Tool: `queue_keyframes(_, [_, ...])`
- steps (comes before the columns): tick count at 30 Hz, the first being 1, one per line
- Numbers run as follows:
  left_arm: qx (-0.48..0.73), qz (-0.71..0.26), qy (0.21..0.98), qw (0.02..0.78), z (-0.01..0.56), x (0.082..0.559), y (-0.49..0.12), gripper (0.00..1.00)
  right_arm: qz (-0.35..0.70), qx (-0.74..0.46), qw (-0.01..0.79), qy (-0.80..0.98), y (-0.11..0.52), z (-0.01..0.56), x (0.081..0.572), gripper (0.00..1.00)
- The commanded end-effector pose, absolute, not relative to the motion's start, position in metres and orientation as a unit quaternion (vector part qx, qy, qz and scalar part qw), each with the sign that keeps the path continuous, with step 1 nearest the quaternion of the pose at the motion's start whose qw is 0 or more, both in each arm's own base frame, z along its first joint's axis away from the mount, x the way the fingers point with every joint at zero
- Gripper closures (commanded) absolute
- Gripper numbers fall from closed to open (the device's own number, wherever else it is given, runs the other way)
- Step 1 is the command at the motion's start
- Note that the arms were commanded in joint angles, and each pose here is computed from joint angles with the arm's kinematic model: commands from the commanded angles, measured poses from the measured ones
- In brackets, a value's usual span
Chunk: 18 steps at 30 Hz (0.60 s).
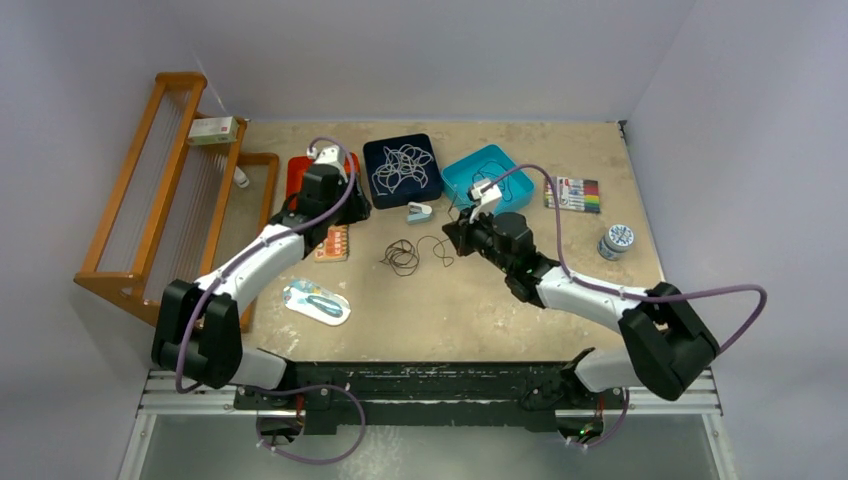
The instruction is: Untangle the cables
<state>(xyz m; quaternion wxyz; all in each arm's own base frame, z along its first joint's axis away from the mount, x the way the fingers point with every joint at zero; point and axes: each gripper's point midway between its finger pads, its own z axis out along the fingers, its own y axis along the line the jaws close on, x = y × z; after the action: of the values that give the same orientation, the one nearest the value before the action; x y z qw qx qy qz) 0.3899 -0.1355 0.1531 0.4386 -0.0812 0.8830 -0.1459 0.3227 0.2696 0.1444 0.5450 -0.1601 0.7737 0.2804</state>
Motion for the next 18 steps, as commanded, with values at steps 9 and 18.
queue_keyframes(9, [-0.042, -0.419, 0.719, 0.552, 0.251, 0.356, -0.208, 0.53, 0.246, -0.070, 0.586, 0.768, 0.251, 0.211, 0.358, 1.00])
queue_keyframes(18, [0.006, -0.497, 0.697, 0.516, 0.259, 0.335, -0.248, 0.51, 0.277, -0.052, 0.586, 0.759, 0.268, 0.220, 0.370, 1.00])
